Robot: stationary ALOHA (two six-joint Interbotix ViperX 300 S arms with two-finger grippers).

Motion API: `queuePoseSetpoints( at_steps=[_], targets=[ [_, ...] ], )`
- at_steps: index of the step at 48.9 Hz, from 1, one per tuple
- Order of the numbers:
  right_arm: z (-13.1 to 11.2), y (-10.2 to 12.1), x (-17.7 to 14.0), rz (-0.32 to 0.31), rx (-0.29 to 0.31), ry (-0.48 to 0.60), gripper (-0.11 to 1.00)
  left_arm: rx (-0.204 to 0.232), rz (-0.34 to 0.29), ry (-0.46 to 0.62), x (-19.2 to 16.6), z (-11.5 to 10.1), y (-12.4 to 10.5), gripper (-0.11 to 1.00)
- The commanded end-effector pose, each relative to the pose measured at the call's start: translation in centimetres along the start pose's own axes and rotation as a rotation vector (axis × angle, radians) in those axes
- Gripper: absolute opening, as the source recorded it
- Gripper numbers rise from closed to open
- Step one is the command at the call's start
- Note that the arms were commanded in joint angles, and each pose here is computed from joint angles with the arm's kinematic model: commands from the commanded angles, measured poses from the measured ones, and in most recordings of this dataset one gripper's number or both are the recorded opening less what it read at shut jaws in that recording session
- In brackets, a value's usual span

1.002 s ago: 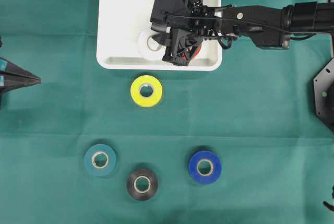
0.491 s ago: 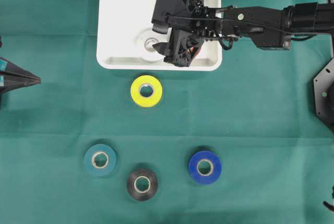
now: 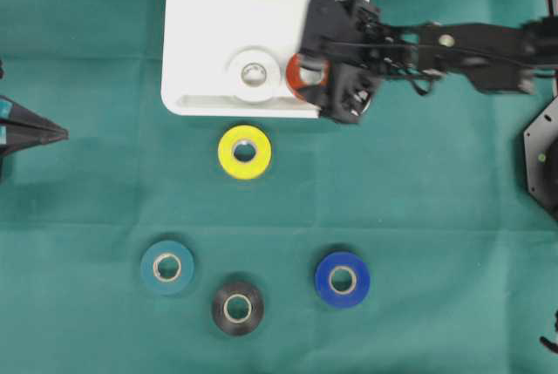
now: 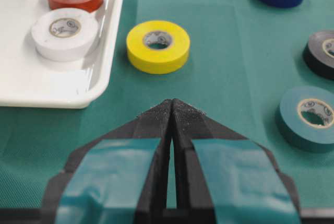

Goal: Put the tape into the white case with the right arm.
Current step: 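Release the white roll beside the red roll and withdraw right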

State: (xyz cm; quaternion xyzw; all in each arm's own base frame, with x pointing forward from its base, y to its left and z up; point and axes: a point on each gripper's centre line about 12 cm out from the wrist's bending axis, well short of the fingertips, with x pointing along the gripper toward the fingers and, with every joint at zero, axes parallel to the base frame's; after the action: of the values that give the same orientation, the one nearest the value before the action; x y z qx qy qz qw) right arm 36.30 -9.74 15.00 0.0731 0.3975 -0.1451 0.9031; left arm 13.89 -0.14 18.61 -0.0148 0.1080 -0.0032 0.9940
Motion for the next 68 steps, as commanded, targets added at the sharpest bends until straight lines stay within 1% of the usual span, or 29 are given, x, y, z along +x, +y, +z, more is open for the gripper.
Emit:
queuePoseSetpoints(
  at_steps=[1, 17, 27, 34, 40, 48, 61, 65, 68],
  targets=[
    [0.2, 0.2, -2.5, 0.016, -0.002, -0.069, 0.50, 0.000, 0.001, -0.008, 0.1, 0.4, 0.0, 0.01],
    [-4.8, 0.2, -7.6, 0.076, 0.002, -0.221, 0.50, -0.002, 0.001, -0.008, 0.1, 0.4, 0.0, 0.01],
    [-7.7, -0.1, -9.3, 0.079, 0.009, -0.222, 0.50, -0.002, 0.001, -0.006, 0.1, 0.3, 0.0, 0.01],
    [-8.4, -0.1, -9.7, 0.081, 0.032, -0.221, 0.50, -0.002, 0.003, -0.006, 0.1, 0.3, 0.0, 0.01],
    [-8.7, 0.0, -9.8, 0.086, 0.028, -0.219, 0.50, -0.002, 0.001, -0.006, 0.1, 0.3, 0.0, 0.01],
    [-9.3, 1.5, -9.8, 0.133, -0.017, -0.205, 0.50, -0.002, 0.003, -0.006, 0.1, 0.3, 0.0, 0.01],
    [-10.5, 5.3, -10.6, 0.257, -0.127, -0.192, 0.50, -0.002, 0.001, -0.008, 0.1, 0.4, 0.0, 0.01],
    [-10.7, 5.8, -10.7, 0.274, -0.142, -0.189, 0.50, -0.002, 0.003, -0.006, 0.1, 0.3, 0.0, 0.01],
    [-10.7, 5.9, -10.7, 0.275, -0.145, -0.189, 0.50, -0.002, 0.001, -0.006, 0.1, 0.3, 0.0, 0.01]
  ],
)
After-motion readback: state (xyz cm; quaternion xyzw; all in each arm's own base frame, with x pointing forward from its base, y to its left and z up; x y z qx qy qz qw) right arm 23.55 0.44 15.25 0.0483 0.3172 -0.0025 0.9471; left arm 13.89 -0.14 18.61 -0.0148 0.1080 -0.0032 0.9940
